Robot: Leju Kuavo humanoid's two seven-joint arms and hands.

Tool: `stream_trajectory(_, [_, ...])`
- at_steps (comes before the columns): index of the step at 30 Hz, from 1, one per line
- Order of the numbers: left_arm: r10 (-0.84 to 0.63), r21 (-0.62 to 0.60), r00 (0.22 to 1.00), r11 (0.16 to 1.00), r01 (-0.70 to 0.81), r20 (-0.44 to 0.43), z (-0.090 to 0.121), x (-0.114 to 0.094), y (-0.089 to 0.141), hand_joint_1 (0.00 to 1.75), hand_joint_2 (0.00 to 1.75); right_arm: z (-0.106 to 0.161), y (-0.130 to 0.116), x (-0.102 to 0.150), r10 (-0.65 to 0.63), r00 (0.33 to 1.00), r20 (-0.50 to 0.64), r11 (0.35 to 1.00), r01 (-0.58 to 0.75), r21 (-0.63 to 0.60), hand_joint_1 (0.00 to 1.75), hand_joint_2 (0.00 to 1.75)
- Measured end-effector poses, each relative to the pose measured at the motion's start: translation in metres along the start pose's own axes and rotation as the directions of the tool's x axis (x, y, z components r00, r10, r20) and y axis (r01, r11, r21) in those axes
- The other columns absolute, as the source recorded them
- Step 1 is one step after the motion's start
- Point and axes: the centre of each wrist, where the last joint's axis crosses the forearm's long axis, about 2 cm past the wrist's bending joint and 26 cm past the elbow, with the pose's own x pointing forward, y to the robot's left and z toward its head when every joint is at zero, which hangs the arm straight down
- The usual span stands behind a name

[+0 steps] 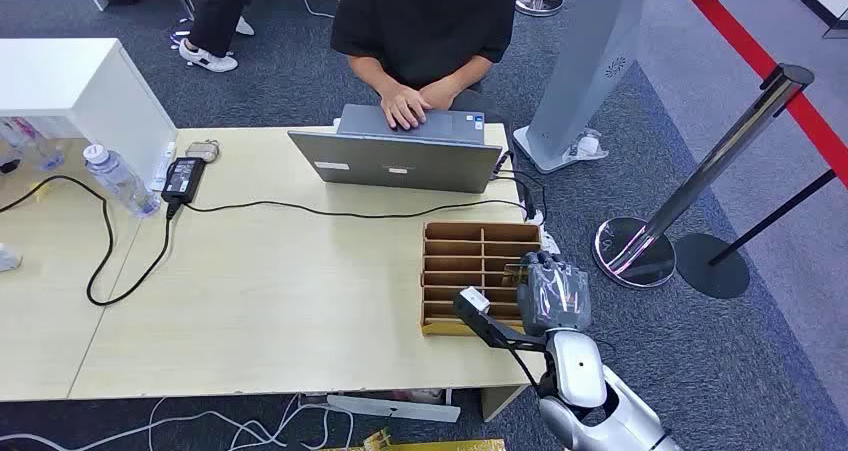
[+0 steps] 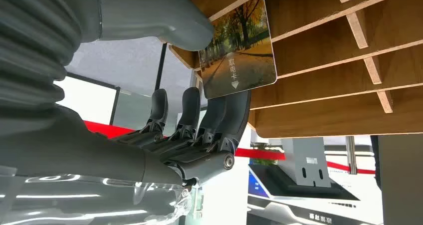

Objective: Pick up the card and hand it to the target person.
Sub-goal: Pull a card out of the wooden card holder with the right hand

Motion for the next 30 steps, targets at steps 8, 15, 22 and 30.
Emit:
stream_trajectory(8, [0.0, 0.001, 1.0, 1.0, 0.0, 0.001, -0.0002, 0.0008, 0.0003, 0.0, 0.0, 0.0, 0.0, 0.0, 0.0, 1.0, 0.0, 1.0, 0.0, 0.0, 1.11, 1.75])
stream_trajectory(15, [-0.001, 0.012, 1.0, 1.0, 0.001, 0.006, -0.0006, 0.0021, 0.001, 0.0, 0.0, -0.0004, 0.0009, -0.0006, 0.003, 1.0, -0.002, 1.0, -0.003, 0.001, 1.31, 1.75])
stream_trajectory(22, [-0.002, 0.011, 1.0, 1.0, 0.002, 0.01, 0.0003, 0.004, -0.0012, 0.0, 0.0, -0.001, 0.0014, -0.0009, -0.009, 1.0, 0.003, 1.0, 0.009, 0.003, 1.3, 1.75])
stream_trajectory(30, [-0.007, 0.009, 1.0, 1.0, 0.007, 0.012, 0.0008, 0.005, -0.0022, 0.0, 0.0, -0.0017, 0.0029, -0.0011, -0.008, 1.0, 0.008, 1.0, 0.008, 0.0, 1.34, 1.75])
